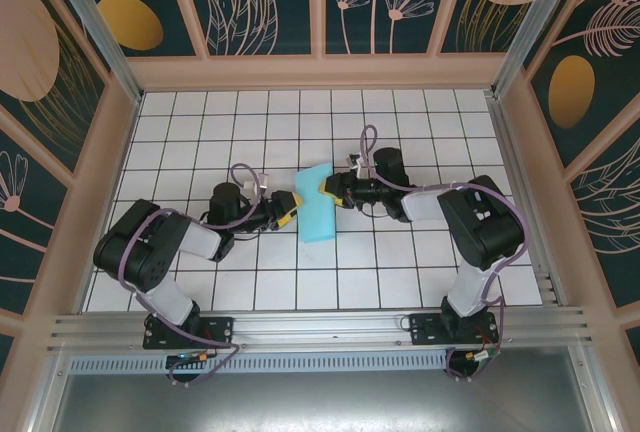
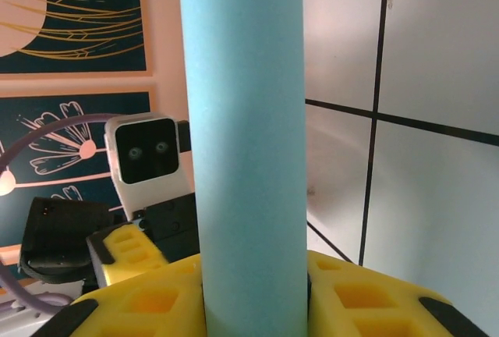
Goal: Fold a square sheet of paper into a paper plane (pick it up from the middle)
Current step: Hold the square sheet of paper at the center of the table.
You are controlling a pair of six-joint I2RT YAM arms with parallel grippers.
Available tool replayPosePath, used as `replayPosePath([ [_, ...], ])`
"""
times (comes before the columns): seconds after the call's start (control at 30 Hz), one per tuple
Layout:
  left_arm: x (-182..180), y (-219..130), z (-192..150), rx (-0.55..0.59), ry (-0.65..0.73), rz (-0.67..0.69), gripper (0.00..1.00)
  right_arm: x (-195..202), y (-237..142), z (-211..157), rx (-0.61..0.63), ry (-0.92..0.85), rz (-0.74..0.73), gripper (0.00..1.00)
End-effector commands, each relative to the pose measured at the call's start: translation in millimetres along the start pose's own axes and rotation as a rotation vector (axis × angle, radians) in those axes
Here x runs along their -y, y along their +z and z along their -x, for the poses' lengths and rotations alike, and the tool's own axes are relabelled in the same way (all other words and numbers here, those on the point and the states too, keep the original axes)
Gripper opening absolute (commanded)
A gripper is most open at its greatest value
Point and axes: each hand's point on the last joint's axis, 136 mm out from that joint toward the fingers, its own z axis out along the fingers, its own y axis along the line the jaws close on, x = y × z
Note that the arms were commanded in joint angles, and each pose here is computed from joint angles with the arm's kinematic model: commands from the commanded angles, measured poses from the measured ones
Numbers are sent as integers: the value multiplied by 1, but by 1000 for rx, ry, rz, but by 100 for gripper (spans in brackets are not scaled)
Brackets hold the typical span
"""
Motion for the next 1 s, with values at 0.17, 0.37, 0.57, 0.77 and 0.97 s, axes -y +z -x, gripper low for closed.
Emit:
replayPosePath([
  [0.17,25,6,3,-3,39,-124,43,7,0,-5,-26,24,26,33],
  [0.37,20,7,6,15,57,-96,19,17,0,-6,-26,39,-6,34],
  [0.57,18,12,10,25,78,-75,0,36,-3,-4,-5,23,-152,46],
  [0.77,14,26,3,-5,92,-50,0,44,-15,1,40,-25,-301,68],
  [0.97,11,39,-5,-17,89,-34,0,50,-32,5,88,-66,-405,78],
])
